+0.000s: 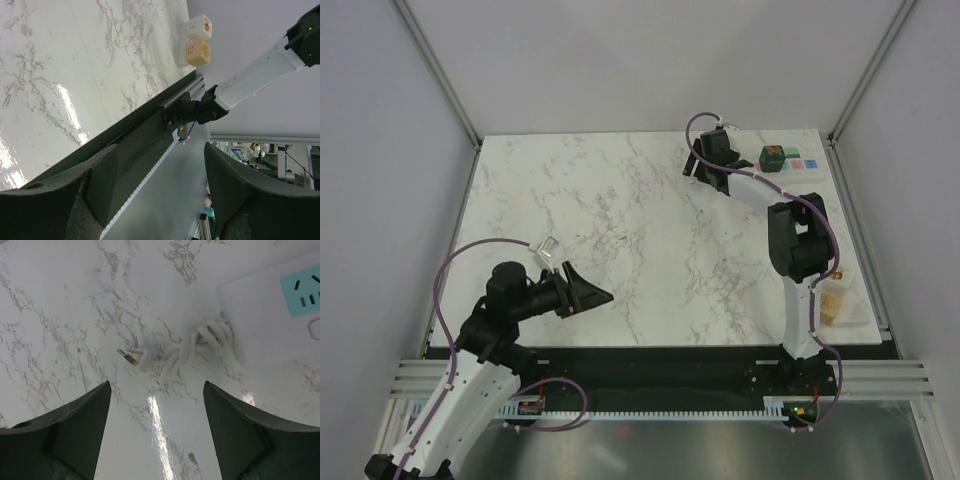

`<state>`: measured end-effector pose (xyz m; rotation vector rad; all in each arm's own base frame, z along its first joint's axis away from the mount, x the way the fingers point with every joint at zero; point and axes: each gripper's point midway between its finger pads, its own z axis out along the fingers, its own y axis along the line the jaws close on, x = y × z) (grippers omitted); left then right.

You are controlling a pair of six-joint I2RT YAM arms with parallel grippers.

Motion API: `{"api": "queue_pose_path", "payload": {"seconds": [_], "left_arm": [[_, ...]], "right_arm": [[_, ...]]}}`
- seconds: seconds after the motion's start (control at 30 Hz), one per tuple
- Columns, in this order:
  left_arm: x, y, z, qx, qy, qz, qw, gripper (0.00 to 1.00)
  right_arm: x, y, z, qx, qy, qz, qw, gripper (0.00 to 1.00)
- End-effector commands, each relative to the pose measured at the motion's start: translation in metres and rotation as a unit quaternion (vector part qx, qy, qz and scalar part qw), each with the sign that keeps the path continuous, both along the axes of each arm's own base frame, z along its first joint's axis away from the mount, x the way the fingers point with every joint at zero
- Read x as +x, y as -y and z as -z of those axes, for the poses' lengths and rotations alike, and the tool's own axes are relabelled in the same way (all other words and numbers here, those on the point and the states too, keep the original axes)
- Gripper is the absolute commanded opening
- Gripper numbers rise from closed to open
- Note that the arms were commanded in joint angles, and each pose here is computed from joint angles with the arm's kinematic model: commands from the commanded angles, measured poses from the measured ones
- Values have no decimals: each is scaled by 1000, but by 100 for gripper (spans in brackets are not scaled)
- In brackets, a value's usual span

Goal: Pull the plug off the socket

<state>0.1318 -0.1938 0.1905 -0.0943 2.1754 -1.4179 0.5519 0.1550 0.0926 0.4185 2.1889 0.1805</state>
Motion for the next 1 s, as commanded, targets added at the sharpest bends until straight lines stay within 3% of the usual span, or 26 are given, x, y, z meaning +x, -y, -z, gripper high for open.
{"api": "queue_pose_path", "payload": {"seconds": [0.0,0.3,0.43,0.87,0.93,0.97], "left_arm": [[-3,4,-5,-15,1,15,1000,75],[2,5,-4,-16,-13,8,1000,73],[2,5,-6,-19,-13,8,1000,73],[-1,7,-6,-26,-25,12,999,72],[-2,7,-7,-27,-26,17,999,70],[-3,8,-8,-28,-25,19,999,70]], "right_arm": [[29,4,1,-40,29,1,999,82],[41,7,19,-93,24,-3,995,71],[51,2,20,-91,30,-10,995,52],[55,9,35,-112,16,2,994,53],[57,3,38,-107,13,-16,994,46],[57,2,42,-113,8,-25,993,34]]}}
